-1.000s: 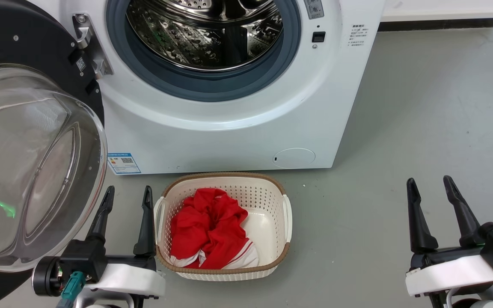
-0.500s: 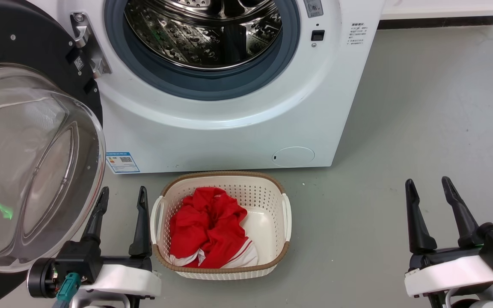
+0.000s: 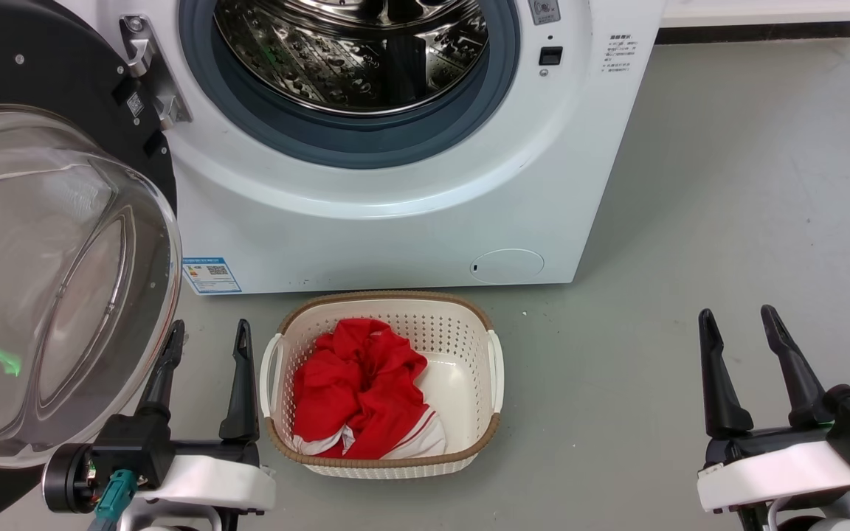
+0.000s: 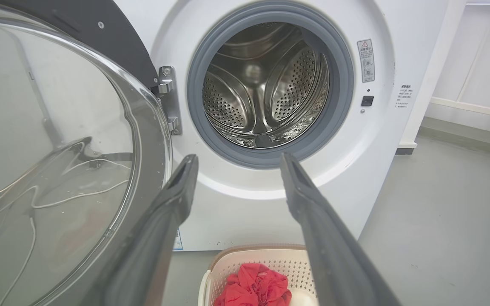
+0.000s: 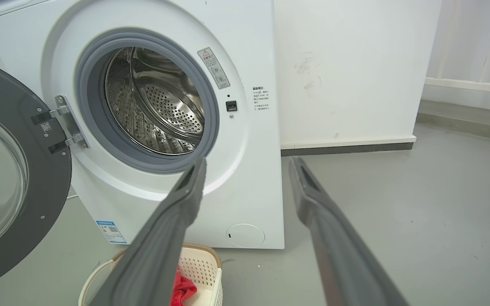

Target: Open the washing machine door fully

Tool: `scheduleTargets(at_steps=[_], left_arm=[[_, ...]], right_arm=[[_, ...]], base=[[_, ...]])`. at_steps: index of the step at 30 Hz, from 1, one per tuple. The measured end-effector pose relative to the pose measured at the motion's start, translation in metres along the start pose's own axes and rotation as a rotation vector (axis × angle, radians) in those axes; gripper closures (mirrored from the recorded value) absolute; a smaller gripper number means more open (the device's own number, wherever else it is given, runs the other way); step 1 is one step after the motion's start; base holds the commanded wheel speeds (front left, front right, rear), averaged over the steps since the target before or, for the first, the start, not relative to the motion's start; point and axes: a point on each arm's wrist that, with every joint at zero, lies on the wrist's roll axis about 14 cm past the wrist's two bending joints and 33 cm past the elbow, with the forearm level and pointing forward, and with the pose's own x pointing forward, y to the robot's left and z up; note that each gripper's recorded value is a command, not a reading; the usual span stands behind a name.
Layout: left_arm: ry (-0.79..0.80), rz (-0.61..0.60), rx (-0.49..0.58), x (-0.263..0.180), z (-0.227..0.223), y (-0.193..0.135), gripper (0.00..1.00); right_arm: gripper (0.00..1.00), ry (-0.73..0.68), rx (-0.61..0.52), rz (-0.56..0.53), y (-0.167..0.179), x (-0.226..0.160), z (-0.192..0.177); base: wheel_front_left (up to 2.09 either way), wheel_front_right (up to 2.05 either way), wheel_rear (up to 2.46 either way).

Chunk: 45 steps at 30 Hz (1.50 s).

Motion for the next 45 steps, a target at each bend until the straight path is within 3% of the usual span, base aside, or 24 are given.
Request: scheduleTargets(at_steps=[6, 7, 11, 45], left_arm=[[0.003, 0.007, 0.003, 0.0, -0.001, 0.001, 0.0], [0.007, 0.007, 0.003, 0.0, -0.002, 0.001, 1.0], [0.06, 0.015, -0.007, -0.006, -0.018, 0.002, 1.0], [0.177, 0.128, -0.605, -0.009, -0.042, 0.017, 1.0]], right_arm=[[0.0, 0.006, 0.001, 0.0, 0.0, 0.001, -0.002], [1.0, 0.01, 0.001, 0.0, 0.0, 0.001, -0.003], [1.0, 0.061, 0.012, -0.009, -0.002, -0.005, -0.019], [1.0, 0.094, 0.587, -0.112, -0.018, -0.005, -0.035]], base=[[0.0, 0.0, 0.0], [0.0, 0.0, 0.0], [0.0, 0.0, 0.0], [0.0, 0.0, 0.0]])
